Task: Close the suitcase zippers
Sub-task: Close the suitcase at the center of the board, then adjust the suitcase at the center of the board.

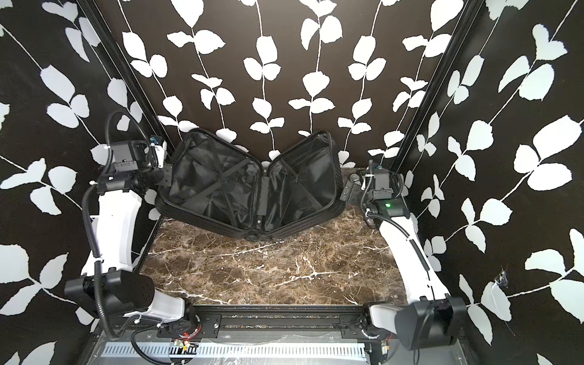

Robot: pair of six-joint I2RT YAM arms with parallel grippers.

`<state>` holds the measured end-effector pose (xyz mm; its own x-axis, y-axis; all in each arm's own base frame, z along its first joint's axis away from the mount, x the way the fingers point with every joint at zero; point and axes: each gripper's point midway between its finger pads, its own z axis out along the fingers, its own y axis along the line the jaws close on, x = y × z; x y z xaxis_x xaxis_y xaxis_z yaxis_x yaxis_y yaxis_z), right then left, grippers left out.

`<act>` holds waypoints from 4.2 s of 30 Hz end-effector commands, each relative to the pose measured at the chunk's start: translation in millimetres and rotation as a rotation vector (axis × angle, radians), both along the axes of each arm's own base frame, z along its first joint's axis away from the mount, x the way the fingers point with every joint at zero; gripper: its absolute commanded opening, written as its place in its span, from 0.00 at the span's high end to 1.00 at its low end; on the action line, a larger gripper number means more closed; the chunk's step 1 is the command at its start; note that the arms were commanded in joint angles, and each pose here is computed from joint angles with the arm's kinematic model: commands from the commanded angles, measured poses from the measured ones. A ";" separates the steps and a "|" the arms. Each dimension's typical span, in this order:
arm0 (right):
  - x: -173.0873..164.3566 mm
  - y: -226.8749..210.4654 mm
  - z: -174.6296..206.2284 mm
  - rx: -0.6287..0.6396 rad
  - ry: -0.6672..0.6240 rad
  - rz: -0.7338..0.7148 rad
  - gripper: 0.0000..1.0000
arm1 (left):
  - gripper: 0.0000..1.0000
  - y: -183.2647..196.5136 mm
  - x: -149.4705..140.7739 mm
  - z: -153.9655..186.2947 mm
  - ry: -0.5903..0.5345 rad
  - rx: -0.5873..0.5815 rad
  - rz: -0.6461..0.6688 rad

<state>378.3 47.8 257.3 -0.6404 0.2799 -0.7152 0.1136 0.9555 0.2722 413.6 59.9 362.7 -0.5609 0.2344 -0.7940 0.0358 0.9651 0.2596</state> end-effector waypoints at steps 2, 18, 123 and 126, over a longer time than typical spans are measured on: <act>0.9 23.4 -21.6 0.064 0.049 0.099 0.01 | 1.00 -31.2 -25.8 79.2 -0.164 0.125 -0.081; 17.3 69.7 -139.4 0.184 0.262 0.222 0.23 | 1.00 -179.2 -40.2 119.2 -0.201 0.500 -0.263; 66.3 127.9 -163.9 0.096 0.223 0.363 0.40 | 0.24 -206.4 -140.1 -123.3 0.125 -0.390 0.067; 81.1 133.5 -167.5 0.055 0.205 0.340 0.40 | 0.19 -213.6 -131.9 -110.7 0.104 -0.485 0.110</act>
